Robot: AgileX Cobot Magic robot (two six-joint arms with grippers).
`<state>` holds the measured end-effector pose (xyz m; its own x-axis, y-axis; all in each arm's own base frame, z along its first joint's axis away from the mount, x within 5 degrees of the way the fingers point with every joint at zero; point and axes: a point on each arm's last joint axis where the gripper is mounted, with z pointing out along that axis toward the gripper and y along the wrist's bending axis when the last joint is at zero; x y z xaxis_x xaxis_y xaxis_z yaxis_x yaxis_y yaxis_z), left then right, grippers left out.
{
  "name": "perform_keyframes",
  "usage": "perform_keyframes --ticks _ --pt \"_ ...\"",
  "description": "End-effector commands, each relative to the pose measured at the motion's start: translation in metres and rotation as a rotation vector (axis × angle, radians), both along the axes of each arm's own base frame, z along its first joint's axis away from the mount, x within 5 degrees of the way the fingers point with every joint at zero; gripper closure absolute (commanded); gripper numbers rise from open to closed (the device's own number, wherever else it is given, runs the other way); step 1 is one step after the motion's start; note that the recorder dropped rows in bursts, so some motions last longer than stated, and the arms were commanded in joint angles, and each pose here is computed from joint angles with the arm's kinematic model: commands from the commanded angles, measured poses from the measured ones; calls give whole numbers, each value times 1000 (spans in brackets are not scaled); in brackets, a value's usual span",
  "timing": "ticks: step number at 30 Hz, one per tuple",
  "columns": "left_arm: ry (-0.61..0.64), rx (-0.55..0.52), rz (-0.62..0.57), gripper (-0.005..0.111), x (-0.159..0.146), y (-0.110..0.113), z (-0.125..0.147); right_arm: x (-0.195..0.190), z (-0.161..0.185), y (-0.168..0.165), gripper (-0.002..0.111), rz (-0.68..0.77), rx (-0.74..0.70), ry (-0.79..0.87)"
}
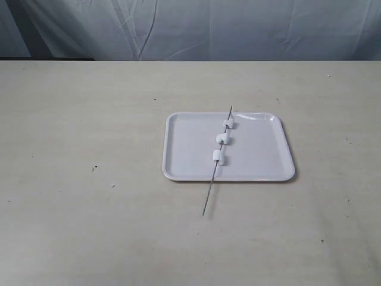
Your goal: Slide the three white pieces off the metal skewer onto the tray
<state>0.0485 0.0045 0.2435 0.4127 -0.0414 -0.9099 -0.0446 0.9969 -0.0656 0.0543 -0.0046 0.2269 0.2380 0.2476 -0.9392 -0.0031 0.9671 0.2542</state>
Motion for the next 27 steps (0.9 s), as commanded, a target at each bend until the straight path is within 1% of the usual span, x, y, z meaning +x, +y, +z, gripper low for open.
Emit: perform_keyframes --ticks 1,4,8,9,11,13,14,16,17,18,21,23,24,26,27 --pt "-71 -30 -11 50 -3 0 5 -1 2 -2 61 -8 73 -31" --pt "-126 -146 -73 50 -5 0 8 -1 1 -3 61 0 163 -34" --pt "-125 -277 -168 50 -5 -2 8 -2 1 -6 61 10 346 -56" --pt "-128 -282 -195 50 -5 -4 8 -1 1 -7 61 18 384 -52" --pt "-114 -242 -233 50 -5 -9 8 -1 -2 -5 61 45 441 -20" --pt "-108 -185 -288 50 -6 -16 12 0 -2 1 61 96 453 59" --pt "-99 -176 -319 50 -6 -19 14 -1 2 4 61 123 448 93" --pt "-9 -135 -382 50 -1 -26 19 -3 9 8 61 160 439 127" --pt "41 -80 -401 50 2 -30 20 -3 13 10 61 173 437 146" --pt "97 -49 -428 50 6 -34 22 -3 17 11 61 185 428 159" --pt "251 -61 -508 50 22 -40 30 4 26 16 61 224 379 251" --pt "316 -100 -546 51 35 -42 39 13 30 21 61 268 353 369" --pt "377 -98 -567 51 46 -44 39 19 33 25 61 296 326 434" --pt "451 -64 -624 51 58 -50 44 32 38 32 61 357 263 559" --pt "525 -77 -672 51 69 -54 46 40 42 36 61 389 227 610"
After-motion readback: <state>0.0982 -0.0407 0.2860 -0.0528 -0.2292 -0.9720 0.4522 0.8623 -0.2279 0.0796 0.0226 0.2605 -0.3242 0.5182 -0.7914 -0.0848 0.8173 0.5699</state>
